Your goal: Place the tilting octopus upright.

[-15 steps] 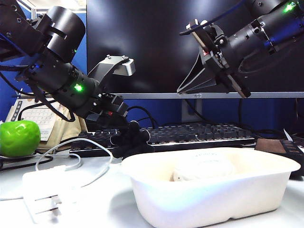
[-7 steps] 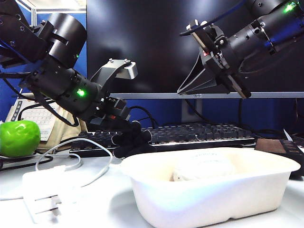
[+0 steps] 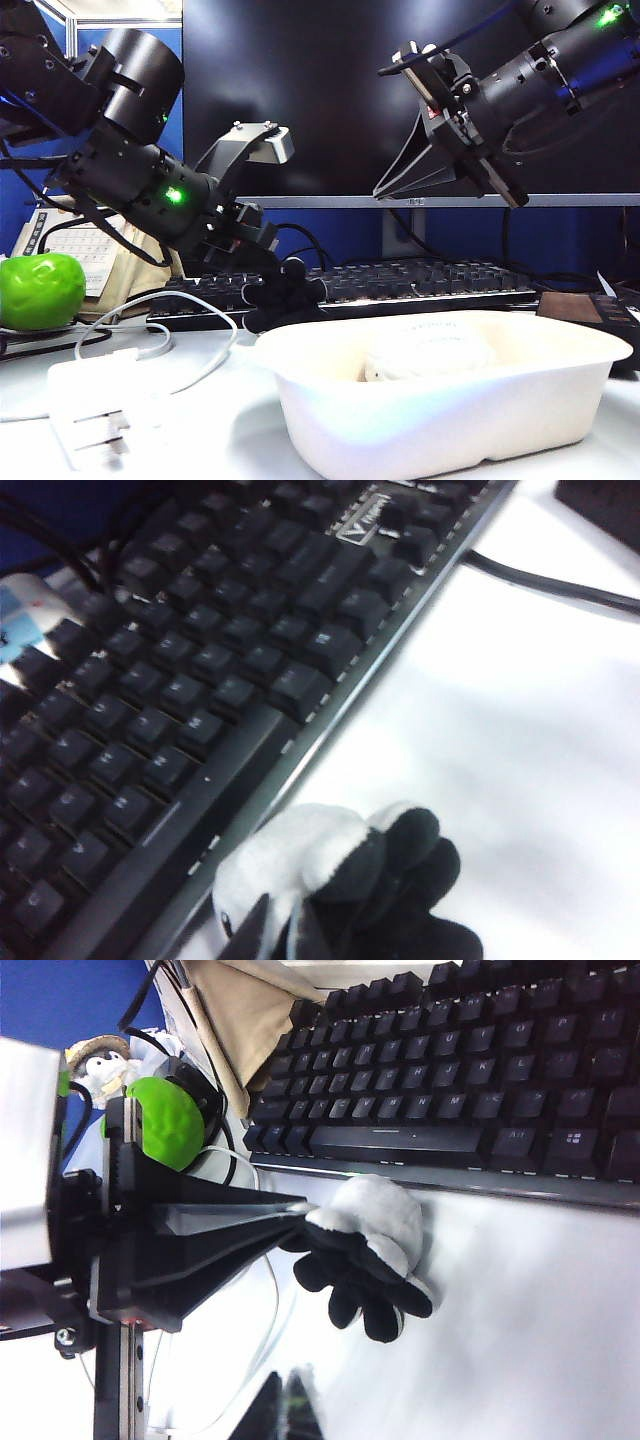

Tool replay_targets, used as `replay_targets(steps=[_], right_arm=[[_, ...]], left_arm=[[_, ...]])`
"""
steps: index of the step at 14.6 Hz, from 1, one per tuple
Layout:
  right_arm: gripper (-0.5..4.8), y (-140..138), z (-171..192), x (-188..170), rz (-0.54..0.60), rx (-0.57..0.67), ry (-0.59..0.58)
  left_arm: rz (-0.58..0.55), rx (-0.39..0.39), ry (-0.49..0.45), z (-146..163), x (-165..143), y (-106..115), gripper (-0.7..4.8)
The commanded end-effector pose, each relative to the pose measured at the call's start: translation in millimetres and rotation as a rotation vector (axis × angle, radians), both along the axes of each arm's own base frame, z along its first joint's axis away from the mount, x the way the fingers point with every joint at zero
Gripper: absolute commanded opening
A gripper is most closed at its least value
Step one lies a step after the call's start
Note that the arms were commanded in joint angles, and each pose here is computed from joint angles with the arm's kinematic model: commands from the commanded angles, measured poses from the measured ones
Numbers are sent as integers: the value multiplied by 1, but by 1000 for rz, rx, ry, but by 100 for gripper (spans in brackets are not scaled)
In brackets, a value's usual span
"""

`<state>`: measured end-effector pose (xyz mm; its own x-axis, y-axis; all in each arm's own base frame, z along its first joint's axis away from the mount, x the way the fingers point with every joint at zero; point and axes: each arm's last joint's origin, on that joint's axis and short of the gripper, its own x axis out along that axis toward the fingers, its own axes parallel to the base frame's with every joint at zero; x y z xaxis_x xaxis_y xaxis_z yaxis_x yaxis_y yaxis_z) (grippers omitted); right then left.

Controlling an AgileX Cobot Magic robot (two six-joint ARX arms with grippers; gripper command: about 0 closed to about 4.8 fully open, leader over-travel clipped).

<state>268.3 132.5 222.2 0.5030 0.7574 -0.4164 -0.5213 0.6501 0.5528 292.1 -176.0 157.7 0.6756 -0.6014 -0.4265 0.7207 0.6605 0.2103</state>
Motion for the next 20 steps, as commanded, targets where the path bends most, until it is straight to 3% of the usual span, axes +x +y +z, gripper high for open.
replay_targets(steps=[1,4,5,8,11,13,16,20], right_arm=[[-6,0,3,0,4,5,-22],[-6,0,3,0,4,2,-26],[-6,0,3,0,13,-9,-42],[-6,0,3,0,13,-9,-42],[-5,0,3,0,13,-9,-42],[-6,0,3,1,11,-9,-43],[-6,-2,4,2,-3,-10,-52],[-6,-11,5,6,-43,-13,-54]], left_arm=[[13,-27,39,0,0,0,-6],[7,-26,26,2,0,-3,-6],[-11,-10,-32,6,-1,-6,-6],[-76,156,-208,12,-8,-17,-6],[10,362,-326,13,-10,-21,-6],[35,435,-362,13,-9,-19,-6],[37,423,-417,20,-10,-23,-6],[45,357,-521,55,-6,-35,-6]])
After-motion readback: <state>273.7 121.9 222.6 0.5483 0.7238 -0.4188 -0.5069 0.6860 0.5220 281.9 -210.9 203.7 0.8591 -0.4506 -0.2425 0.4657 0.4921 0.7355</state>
